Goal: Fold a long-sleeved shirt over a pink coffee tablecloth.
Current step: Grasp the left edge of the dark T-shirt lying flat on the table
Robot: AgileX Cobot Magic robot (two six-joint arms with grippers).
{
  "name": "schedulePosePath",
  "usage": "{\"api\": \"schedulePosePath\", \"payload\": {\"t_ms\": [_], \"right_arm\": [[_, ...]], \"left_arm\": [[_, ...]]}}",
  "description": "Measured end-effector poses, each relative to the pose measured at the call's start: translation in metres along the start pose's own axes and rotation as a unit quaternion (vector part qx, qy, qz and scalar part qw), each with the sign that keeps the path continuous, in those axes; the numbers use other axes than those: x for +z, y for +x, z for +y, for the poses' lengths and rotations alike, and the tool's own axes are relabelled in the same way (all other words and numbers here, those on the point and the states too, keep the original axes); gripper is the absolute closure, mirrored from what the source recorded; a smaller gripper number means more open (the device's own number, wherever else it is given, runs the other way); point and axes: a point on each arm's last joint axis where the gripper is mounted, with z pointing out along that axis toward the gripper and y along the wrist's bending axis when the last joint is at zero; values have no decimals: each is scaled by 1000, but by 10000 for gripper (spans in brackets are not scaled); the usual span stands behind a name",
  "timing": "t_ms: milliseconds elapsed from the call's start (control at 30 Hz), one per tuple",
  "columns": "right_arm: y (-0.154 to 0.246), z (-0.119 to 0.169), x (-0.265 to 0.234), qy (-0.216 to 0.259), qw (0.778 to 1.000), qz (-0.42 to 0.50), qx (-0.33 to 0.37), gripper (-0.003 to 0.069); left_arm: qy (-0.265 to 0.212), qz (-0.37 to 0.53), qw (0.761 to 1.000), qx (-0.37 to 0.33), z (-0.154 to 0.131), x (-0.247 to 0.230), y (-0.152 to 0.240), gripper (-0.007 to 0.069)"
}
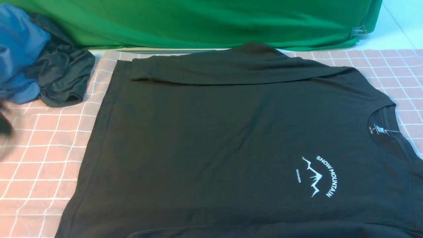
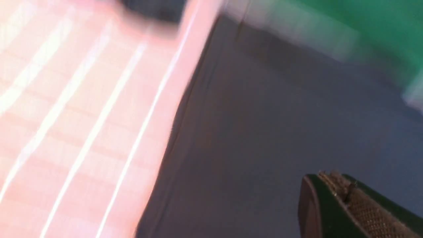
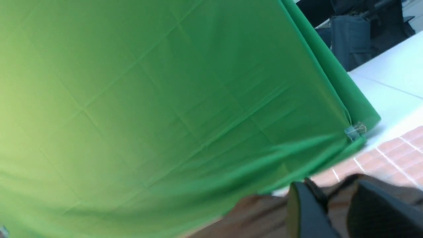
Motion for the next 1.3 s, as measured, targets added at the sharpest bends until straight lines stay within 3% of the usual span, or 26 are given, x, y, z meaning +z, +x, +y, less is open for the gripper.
{"api": "schedulePosePath", "payload": {"t_ms": [67,133,233,367,500,700,833,967,1100,1300], "right_arm": [[-2,4,0,7,999,33,2,461],[-13,15,2,14,996,84,-12,538],[-33,35,12,13,985,158,-68,619],[-51,58,37,10,959,253,-127,622],[-53,77,70,7,910,373,-183,622],[-23,86,110,-10,849,478,-226,622],[-2,88,120,-23,826,513,-232,622],[14,94,127,-40,816,527,-235,622],[21,100,129,-58,816,525,-237,622],[21,103,130,-69,822,513,-236,622]], "left_arm": [[-15,75,997,11,0,20,2,611],[-24,130,991,14,1,41,5,611],[-9,155,988,15,1,61,14,611],[20,174,985,8,3,74,29,611],[29,201,979,14,9,87,49,612],[-7,241,970,35,19,102,60,613],[-10,274,960,47,15,113,65,613],[-23,313,945,96,-1,123,80,613],[-82,305,936,153,-11,129,91,613],[-64,276,944,166,-24,136,95,566]]}}
